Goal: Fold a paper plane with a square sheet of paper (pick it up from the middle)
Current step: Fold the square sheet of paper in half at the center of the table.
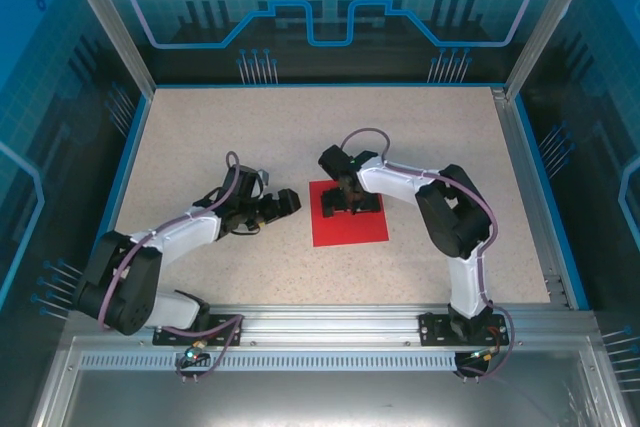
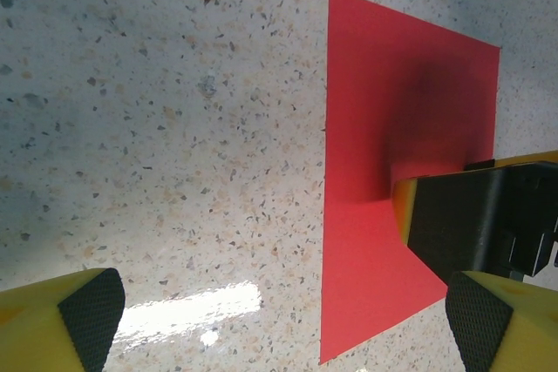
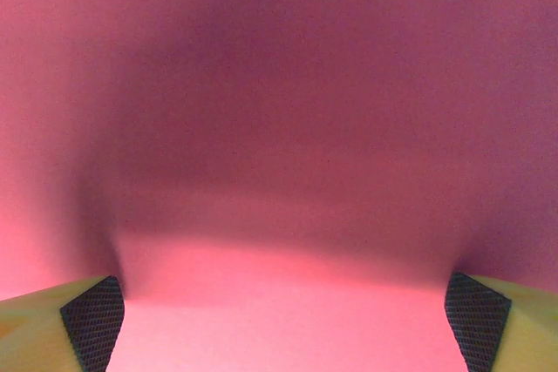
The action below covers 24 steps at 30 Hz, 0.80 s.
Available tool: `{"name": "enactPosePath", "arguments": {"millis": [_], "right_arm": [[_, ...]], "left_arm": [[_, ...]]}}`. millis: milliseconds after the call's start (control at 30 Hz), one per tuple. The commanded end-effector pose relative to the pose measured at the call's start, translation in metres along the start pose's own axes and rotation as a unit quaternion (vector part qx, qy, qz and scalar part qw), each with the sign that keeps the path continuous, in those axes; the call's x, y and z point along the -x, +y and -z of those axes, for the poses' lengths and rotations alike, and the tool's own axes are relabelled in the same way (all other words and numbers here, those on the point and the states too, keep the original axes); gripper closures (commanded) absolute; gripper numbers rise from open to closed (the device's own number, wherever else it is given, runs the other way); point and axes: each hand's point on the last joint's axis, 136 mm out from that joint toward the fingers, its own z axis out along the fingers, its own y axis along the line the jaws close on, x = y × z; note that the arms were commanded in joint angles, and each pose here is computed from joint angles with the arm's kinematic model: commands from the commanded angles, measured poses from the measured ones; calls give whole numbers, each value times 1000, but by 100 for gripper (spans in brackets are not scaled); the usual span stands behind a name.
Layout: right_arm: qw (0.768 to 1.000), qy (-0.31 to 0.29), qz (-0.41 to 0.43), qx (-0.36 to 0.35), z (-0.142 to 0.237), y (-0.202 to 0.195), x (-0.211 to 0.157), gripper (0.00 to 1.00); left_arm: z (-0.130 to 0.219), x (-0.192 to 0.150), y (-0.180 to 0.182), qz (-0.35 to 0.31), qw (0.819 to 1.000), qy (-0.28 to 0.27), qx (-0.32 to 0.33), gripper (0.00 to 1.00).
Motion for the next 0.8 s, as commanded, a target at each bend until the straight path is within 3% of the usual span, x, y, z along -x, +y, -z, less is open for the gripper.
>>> {"name": "enactPosePath", "arguments": {"millis": [0, 500, 767], "right_arm": [[1000, 3, 7, -15, 6, -1, 3, 1], [995, 76, 14, -62, -34, -12, -18, 1], [996, 79, 18, -43, -40, -6, -21, 2]], "left_arm": [[0, 8, -18, -5, 1000, -4, -23, 1], [-8, 4, -20, -9, 1000, 8, -14, 1], [-4, 1, -15, -9, 1000, 5, -4, 1]]}}
